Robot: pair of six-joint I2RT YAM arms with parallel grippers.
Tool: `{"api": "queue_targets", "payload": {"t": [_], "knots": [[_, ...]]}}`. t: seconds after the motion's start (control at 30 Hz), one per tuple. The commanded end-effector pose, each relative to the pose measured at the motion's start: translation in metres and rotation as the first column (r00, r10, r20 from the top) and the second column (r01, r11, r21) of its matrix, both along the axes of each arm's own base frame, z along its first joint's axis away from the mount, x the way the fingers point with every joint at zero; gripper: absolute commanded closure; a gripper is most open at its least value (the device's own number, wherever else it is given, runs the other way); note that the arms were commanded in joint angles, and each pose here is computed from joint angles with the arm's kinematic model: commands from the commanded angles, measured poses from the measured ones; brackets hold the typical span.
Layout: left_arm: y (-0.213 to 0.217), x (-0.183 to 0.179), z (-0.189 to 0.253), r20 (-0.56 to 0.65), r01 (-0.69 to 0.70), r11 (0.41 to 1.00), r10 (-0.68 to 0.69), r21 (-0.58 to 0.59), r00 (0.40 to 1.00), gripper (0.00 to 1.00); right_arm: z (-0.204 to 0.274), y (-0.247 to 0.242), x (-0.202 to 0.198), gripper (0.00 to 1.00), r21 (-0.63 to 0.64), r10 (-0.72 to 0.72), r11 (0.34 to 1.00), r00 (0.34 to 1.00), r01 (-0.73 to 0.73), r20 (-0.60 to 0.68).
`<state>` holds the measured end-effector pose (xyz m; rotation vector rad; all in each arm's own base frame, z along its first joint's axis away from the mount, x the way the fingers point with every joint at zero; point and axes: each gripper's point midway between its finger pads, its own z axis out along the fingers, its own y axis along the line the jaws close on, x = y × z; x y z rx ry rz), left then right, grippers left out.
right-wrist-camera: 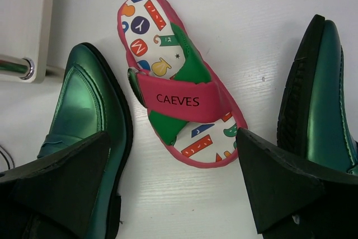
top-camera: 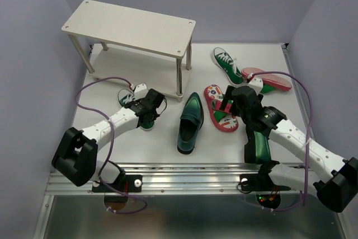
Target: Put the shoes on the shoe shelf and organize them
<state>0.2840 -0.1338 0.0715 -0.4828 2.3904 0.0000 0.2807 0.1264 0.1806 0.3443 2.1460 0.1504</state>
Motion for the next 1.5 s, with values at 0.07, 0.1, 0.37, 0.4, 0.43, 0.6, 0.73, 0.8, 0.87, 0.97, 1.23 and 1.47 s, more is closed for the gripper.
{"api": "queue_targets", "payload": {"t": [0.07, 0.1, 0.37, 0.4, 0.43, 0.6, 0.73, 0.8, 0.87, 0.97, 1.23, 1.47], "knots": [[0.027, -0.010, 0.045, 0.069, -0.022, 0.997, 0.017, 0.068, 0.997, 1.00, 0.014, -0.009, -0.005, 0.00, 0.028, -0.029, 0.999, 0.999, 0.028, 0.044], [0.029, -0.012, 0.047, 0.068, -0.022, 0.997, 0.017, 0.075, 0.998, 1.00, 0.012, -0.010, -0.006, 0.00, 0.026, -0.031, 0.999, 0.999, 0.030, 0.041], [0.048, -0.019, 0.069, 0.100, -0.032, 0.989, 0.018, 0.142, 0.995, 1.00, 0.014, -0.012, -0.007, 0.00, 0.023, -0.037, 0.999, 0.998, 0.036, 0.044], [0.048, -0.015, 0.080, 0.122, -0.024, 0.989, 0.006, 0.149, 0.993, 1.00, 0.016, -0.013, -0.007, 0.00, 0.022, -0.039, 0.999, 0.998, 0.038, 0.047], [0.050, -0.014, 0.087, 0.139, -0.020, 0.987, -0.003, 0.162, 0.990, 1.00, 0.018, -0.013, -0.007, 0.00, 0.026, -0.039, 0.999, 0.998, 0.038, 0.052], [0.054, -0.008, 0.136, 0.237, 0.062, 0.975, -0.113, 0.213, 0.965, 1.00, 0.020, -0.016, -0.007, 0.00, 0.020, -0.048, 0.999, 0.997, 0.047, 0.064], [0.053, -0.003, 0.163, 0.302, 0.098, 0.967, -0.169, 0.237, 0.938, 1.00, 0.020, -0.015, -0.006, 0.00, 0.019, -0.053, 0.998, 0.997, 0.052, 0.062], [0.051, 0.001, 0.173, 0.332, 0.105, 0.964, -0.186, 0.245, 0.925, 1.00, 0.020, -0.015, -0.005, 0.00, 0.017, -0.053, 0.998, 0.997, 0.052, 0.059], [0.048, 0.006, 0.180, 0.346, 0.129, 0.957, -0.217, 0.259, 0.913, 1.00, 0.019, -0.015, -0.005, 0.00, 0.017, -0.055, 0.998, 0.997, 0.054, 0.059], [0.042, 0.009, 0.181, 0.345, 0.164, 0.950, -0.253, 0.266, 0.904, 1.00, 0.020, -0.016, -0.006, 0.00, 0.016, -0.056, 0.998, 0.996, 0.056, 0.062], [0.038, 0.002, 0.114, 0.207, 0.147, 0.963, -0.195, 0.228, 0.959, 1.00, 0.017, -0.018, -0.008, 0.00, 0.018, -0.059, 0.998, 0.996, 0.058, 0.060], [0.035, -0.022, 0.042, -0.005, 0.039, 0.989, -0.039, 0.140, 0.999, 0.85, 0.014, -0.018, -0.008, 0.00, 0.011, -0.056, 0.998, 0.997, 0.055, 0.053]]}}
